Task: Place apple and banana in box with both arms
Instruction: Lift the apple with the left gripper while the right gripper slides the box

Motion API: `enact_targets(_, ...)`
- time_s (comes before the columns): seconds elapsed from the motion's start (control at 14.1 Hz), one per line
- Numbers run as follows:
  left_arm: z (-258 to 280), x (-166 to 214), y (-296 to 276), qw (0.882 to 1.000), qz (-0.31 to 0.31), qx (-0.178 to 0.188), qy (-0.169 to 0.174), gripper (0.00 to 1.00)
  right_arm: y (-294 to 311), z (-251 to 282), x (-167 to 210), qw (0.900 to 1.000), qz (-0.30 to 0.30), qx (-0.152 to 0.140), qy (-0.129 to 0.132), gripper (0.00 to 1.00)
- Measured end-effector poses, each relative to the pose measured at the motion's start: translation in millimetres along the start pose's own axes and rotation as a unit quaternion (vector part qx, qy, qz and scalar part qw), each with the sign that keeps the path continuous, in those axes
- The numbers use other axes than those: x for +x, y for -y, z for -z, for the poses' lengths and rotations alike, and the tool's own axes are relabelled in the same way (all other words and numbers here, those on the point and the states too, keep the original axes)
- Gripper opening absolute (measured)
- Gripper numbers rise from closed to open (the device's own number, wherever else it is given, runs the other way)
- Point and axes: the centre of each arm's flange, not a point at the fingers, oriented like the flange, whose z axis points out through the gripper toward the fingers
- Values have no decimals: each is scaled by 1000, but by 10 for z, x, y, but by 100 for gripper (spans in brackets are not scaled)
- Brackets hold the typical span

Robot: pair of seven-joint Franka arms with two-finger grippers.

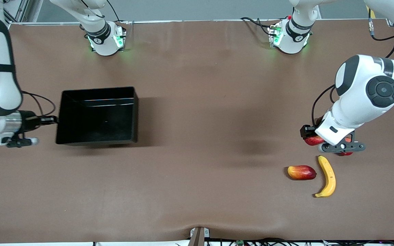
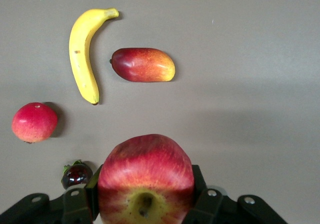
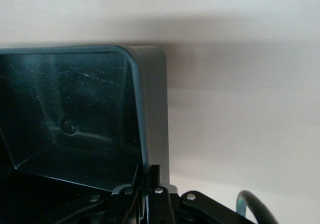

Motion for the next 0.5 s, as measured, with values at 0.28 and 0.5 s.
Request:
enact_targets(0.28,97,10,-73,1000,-2,-3,-6,68,1096,-208,159,999,-30,21,10,5)
enact_targets(0.5,131,-5,-139,1000,0,-5,-5,68,2304,-337,194,999,-54,-4,0,5)
